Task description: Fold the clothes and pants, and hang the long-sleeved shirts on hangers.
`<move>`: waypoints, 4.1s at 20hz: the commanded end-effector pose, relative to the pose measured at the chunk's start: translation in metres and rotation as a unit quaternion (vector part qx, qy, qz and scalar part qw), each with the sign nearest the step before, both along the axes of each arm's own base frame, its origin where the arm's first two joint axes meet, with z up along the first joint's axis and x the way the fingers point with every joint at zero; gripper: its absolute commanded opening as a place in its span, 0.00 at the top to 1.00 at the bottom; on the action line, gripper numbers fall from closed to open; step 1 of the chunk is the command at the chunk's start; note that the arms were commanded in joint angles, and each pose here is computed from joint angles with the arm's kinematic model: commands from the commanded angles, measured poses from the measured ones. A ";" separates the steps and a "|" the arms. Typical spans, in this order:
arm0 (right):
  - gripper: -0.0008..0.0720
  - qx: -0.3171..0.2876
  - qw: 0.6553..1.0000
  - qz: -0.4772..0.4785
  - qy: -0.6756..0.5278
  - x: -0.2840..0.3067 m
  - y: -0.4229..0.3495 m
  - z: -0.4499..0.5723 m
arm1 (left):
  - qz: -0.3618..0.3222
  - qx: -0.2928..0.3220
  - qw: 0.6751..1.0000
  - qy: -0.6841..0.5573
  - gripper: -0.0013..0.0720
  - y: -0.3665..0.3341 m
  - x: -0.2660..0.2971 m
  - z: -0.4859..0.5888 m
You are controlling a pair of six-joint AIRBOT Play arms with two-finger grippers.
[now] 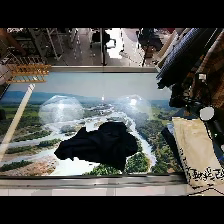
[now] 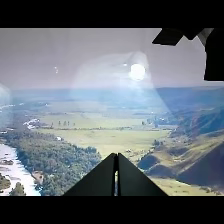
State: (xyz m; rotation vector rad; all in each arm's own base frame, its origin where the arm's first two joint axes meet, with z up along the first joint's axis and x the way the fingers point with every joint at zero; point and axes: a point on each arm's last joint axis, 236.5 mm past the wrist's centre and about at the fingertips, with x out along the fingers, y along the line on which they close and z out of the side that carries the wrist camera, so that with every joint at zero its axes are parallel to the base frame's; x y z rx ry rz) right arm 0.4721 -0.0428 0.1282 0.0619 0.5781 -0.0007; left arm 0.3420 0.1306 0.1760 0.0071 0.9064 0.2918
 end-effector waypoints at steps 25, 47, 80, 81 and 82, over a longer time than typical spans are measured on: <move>0.96 0.130 0.990 0.034 0.040 -0.023 0.050 0.003 | 0.087 -0.199 0.958 -0.189 0.63 -0.031 0.071 0.037; 0.21 0.189 0.850 0.255 0.421 -0.228 0.317 -0.193 | -0.278 -0.263 0.887 0.258 0.16 -0.224 -0.018 -0.269; 0.97 -0.063 0.949 0.231 0.207 -0.187 0.188 0.062 | -0.356 -0.228 0.868 0.260 0.22 -0.283 0.032 -0.283; 0.97 -0.063 0.949 0.231 0.206 -0.186 0.188 0.062 | -0.360 -0.231 0.860 0.277 0.35 -0.288 0.027 -0.290; 0.97 -0.063 0.949 0.230 0.206 -0.186 0.188 0.062 | -0.368 -0.234 0.850 0.295 0.75 -0.292 0.020 -0.293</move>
